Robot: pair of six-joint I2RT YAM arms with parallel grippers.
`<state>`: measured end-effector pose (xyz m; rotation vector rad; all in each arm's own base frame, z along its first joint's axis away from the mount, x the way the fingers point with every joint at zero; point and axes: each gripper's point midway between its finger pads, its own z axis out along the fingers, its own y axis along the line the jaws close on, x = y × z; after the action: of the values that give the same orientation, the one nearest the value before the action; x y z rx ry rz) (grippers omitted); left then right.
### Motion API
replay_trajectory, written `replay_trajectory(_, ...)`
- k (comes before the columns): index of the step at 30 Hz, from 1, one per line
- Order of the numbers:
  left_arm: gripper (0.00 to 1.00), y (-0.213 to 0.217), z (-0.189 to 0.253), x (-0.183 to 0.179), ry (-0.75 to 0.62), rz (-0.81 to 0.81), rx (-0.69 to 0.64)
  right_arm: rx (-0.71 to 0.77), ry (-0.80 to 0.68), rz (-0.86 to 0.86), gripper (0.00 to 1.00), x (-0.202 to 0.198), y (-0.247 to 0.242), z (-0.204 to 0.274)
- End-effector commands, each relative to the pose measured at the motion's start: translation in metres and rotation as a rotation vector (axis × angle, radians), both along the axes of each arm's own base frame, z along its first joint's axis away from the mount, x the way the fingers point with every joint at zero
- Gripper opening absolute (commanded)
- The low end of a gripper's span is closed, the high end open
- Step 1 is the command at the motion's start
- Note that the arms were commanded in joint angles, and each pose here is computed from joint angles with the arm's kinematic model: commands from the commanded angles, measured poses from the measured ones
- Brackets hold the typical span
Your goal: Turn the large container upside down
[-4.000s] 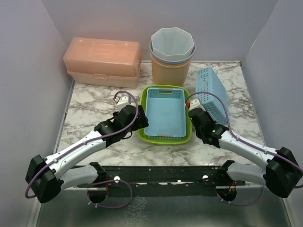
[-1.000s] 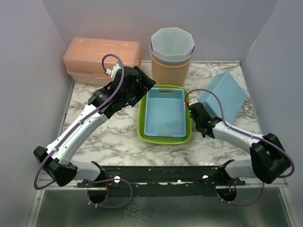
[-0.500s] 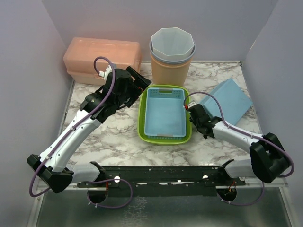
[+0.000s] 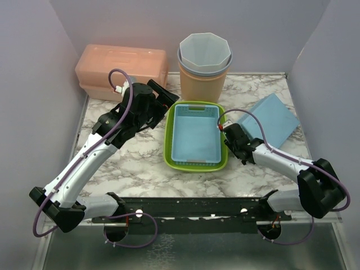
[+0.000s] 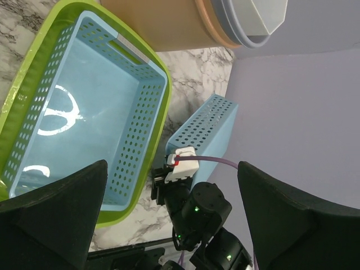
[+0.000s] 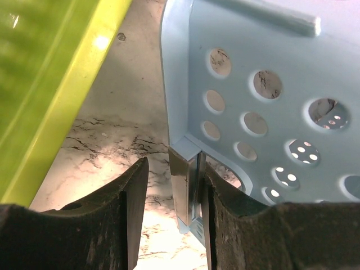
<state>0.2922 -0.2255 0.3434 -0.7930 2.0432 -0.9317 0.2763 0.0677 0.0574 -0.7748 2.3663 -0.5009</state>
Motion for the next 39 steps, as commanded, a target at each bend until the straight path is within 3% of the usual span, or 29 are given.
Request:
replay_trajectory(1, 0.99, -0.001, 0.000, -0.001, 0.003, -0.002, -0.021, 0.073, -0.020, -0.002, 0.44, 0.003, 0.012, 0.010)
replay_trajectory(7, 0.99, 0.006, 0.003, -0.001, -0.026, 0.012, -0.004, 0.110, -0.005, 0.019, 0.44, 0.003, 0.021, 0.017)
replay_trajectory(13, 0.99, 0.019, -0.020, -0.005, -0.031, 0.001, 0.106, 0.156, -0.006, 0.038, 0.45, 0.003, 0.029, 0.029)
replay_trajectory(15, 0.99, 0.029, -0.035, -0.006, -0.052, -0.016, 0.211, 0.173, -0.008, 0.047, 0.45, 0.001, 0.031, 0.029)
replay_trajectory(17, 0.99, 0.044, -0.058, -0.008, -0.066, -0.031, 0.337, 0.194, -0.007, 0.054, 0.57, -0.001, 0.033, 0.030)
replay_trajectory(24, 0.99, 0.103, -0.120, -0.013, -0.094, -0.082, 0.780, 0.221, -0.117, 0.022, 0.59, 0.000, 0.026, 0.052)
replay_trajectory(34, 0.99, 0.136, -0.140, -0.012, -0.039, -0.111, 0.995, 0.227, -0.190, -0.022, 0.66, 0.002, 0.017, 0.062)
replay_trajectory(37, 0.99, 0.147, -0.141, -0.016, -0.027, -0.102, 1.049, 0.189, -0.135, 0.063, 0.67, -0.002, 0.020, 0.043)
replay_trajectory(39, 0.99, 0.154, -0.146, -0.016, -0.031, -0.089, 1.072, 0.057, -0.075, 0.152, 0.67, -0.001, 0.012, 0.021)
